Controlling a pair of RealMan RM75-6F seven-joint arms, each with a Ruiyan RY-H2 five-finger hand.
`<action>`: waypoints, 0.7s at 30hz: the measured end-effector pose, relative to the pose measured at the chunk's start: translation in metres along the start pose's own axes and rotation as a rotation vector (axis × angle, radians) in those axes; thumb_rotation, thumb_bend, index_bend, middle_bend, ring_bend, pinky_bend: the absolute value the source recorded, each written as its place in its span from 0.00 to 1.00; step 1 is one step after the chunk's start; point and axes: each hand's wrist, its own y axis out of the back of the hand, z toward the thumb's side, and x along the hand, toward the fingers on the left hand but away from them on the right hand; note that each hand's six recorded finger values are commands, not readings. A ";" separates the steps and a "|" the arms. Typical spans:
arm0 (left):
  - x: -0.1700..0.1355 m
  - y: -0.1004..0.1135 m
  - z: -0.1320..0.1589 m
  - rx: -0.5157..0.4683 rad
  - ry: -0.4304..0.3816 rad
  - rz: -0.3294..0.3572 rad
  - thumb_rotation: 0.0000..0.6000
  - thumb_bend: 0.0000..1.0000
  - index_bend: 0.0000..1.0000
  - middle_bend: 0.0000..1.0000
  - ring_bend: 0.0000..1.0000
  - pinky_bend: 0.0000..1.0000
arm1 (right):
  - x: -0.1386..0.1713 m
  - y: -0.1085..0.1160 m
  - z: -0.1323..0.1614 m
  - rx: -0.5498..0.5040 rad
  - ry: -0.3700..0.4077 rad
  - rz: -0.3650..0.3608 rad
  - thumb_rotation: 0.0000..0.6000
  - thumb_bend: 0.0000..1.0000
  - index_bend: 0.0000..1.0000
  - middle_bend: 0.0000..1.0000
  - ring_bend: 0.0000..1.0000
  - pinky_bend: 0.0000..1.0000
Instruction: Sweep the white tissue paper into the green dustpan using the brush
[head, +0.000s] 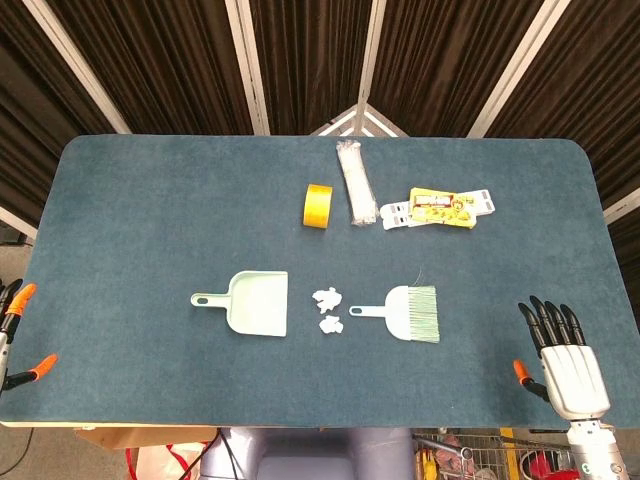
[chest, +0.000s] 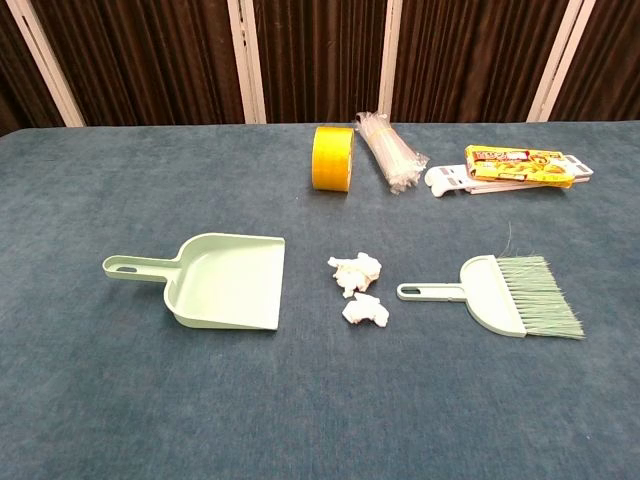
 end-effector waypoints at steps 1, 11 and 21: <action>0.000 0.000 0.000 0.000 0.000 0.001 1.00 0.00 0.00 0.00 0.00 0.00 | 0.000 0.000 0.000 -0.001 -0.001 0.000 1.00 0.35 0.00 0.00 0.00 0.04; -0.001 0.000 0.000 0.002 0.000 0.000 1.00 0.00 0.00 0.00 0.00 0.00 | 0.000 0.001 0.000 -0.003 -0.002 -0.003 1.00 0.35 0.00 0.00 0.00 0.04; 0.000 -0.001 0.000 0.005 0.001 -0.008 1.00 0.00 0.00 0.00 0.00 0.00 | 0.001 0.000 -0.001 -0.003 -0.004 0.003 1.00 0.35 0.00 0.00 0.00 0.04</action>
